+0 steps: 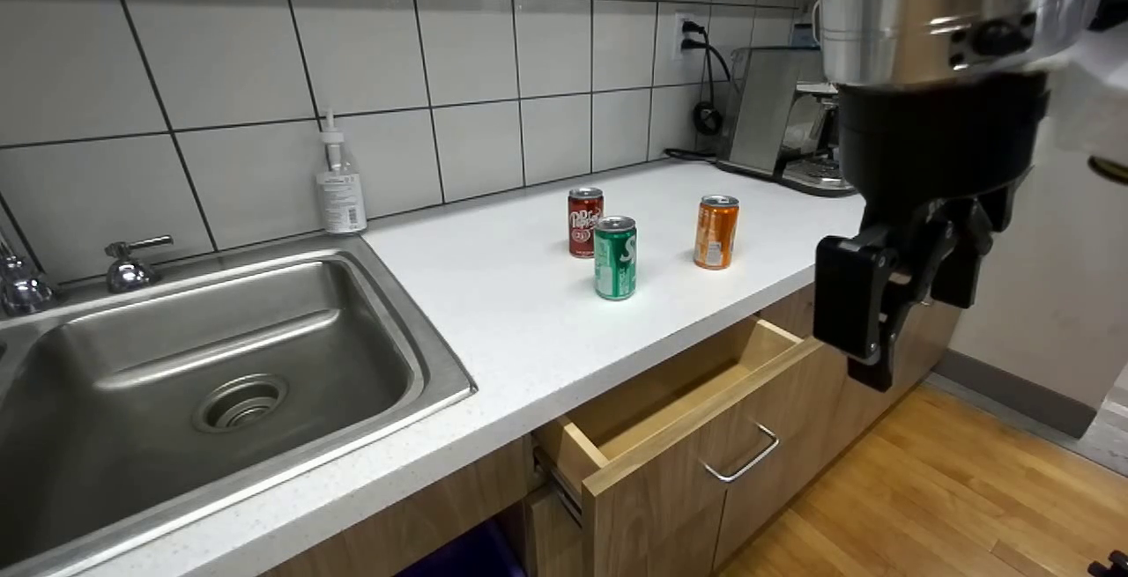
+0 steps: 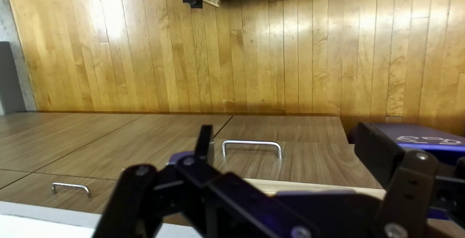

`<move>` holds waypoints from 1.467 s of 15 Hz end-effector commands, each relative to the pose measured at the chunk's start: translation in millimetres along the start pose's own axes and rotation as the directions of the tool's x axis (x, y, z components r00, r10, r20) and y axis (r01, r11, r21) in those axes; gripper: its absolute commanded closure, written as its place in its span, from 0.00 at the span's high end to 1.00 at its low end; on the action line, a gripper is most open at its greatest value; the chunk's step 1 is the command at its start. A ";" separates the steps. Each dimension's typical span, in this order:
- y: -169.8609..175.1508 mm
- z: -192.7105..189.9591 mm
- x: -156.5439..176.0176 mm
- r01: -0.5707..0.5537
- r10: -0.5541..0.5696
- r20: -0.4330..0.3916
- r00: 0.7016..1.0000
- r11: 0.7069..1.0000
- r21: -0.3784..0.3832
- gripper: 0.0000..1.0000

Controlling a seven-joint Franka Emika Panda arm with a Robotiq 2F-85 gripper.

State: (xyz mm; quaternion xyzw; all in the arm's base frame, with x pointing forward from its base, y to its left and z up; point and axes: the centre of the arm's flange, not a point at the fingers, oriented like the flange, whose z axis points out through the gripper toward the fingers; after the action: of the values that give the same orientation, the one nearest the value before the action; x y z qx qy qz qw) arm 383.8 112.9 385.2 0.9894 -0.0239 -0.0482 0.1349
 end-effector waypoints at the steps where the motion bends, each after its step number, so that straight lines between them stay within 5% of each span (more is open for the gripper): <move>1: 0.0 0.0 0.0 0.000 0.000 0.000 1.000 1.000 0.000 1.00; 8: 0.3 2.8 2.6 0.007 -0.007 -0.004 1.000 1.000 0.001 1.00; 22: 15.5 65.7 65.5 0.166 -0.165 -0.070 0.984 0.986 0.005 1.00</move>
State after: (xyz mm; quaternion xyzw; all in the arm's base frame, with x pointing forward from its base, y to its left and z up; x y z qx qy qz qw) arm 421.4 86.5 333.7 0.9912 0.0385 -0.0257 0.1244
